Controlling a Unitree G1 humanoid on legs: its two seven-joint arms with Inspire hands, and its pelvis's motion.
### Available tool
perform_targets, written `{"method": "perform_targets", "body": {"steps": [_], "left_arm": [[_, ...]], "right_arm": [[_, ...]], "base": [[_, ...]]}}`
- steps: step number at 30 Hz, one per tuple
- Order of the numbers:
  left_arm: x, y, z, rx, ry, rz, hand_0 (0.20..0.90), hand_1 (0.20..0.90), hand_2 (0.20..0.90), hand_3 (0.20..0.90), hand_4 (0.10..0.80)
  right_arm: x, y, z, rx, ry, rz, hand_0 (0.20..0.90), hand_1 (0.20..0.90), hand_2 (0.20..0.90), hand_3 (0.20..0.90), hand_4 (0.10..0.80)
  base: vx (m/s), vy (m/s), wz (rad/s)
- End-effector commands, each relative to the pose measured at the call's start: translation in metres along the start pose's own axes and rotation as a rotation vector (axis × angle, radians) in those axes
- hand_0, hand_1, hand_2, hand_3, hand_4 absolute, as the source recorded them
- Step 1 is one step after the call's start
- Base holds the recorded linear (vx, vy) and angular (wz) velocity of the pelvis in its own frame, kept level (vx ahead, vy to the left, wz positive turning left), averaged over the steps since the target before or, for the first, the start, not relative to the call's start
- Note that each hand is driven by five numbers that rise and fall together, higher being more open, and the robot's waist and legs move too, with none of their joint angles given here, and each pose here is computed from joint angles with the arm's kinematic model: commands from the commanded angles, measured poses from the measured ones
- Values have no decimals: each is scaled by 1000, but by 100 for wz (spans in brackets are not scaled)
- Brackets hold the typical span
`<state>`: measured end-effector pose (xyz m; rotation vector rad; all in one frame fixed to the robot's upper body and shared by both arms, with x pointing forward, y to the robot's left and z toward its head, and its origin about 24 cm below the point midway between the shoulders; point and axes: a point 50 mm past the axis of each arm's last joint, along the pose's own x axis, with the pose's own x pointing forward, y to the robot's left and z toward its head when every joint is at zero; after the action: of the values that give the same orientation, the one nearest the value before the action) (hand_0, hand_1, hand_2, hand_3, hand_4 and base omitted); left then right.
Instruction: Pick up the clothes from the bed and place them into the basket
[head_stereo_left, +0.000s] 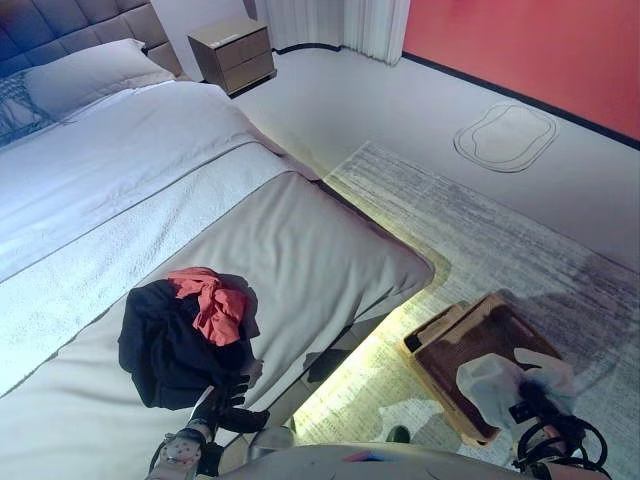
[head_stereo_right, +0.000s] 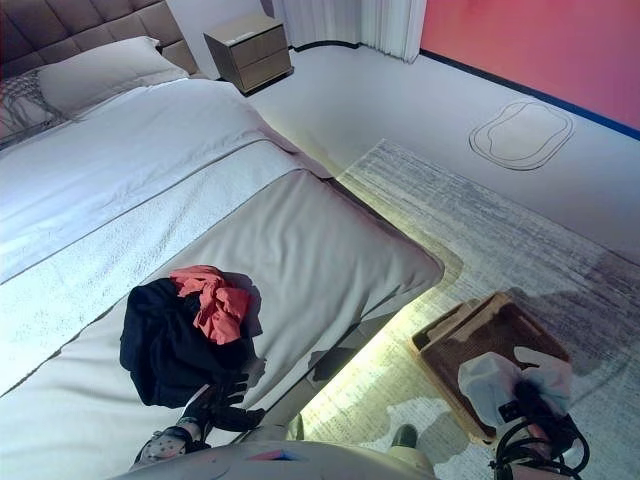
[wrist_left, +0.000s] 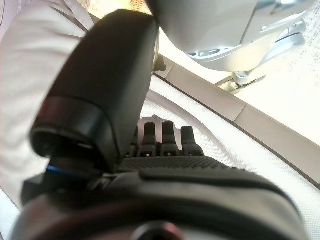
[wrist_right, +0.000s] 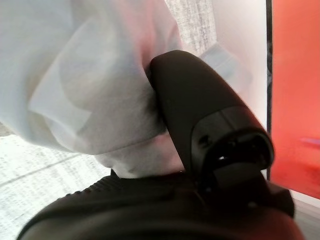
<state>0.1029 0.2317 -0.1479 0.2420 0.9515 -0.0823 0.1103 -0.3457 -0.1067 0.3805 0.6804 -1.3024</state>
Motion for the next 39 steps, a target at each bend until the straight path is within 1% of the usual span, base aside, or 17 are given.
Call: {"method": "perform_targets", "body": {"steps": [1,9,20,21,22,32,39], "left_arm": [[6,10,24,52,-93,5,900,900,900,900,800],[3,10,19,42,-83,4,900,900,900,900,800],[2,11,15,40,-72,11,900,900,900,900,800],[2,10,14,40,-69,10,900,900,900,900,800],[2,11,13,41,-66,9,900,900,900,900,800],[2,11,13,43,-54,-5,900,900,900,900,800],[2,11,11,41,-39,-7,900,900,900,900,800]], "right_arm": [[5,19,63,43,-212,58,300,300,300,200,100],[-1,36,76,17,-276,188,300,300,300,200,100],[-1,35,81,9,-283,189,300,300,300,200,100],[-1,35,81,7,-283,178,862,862,862,856,756],[0,34,83,11,-281,166,900,900,900,900,800],[2,33,89,16,-277,140,900,900,900,900,800],[2,31,83,9,-264,133,900,900,900,900,800]], "base": [[0,0,0],[13,2,1],[30,-4,5],[0,0,0],[33,-7,3],[10,0,3],[0,0,0]]}}
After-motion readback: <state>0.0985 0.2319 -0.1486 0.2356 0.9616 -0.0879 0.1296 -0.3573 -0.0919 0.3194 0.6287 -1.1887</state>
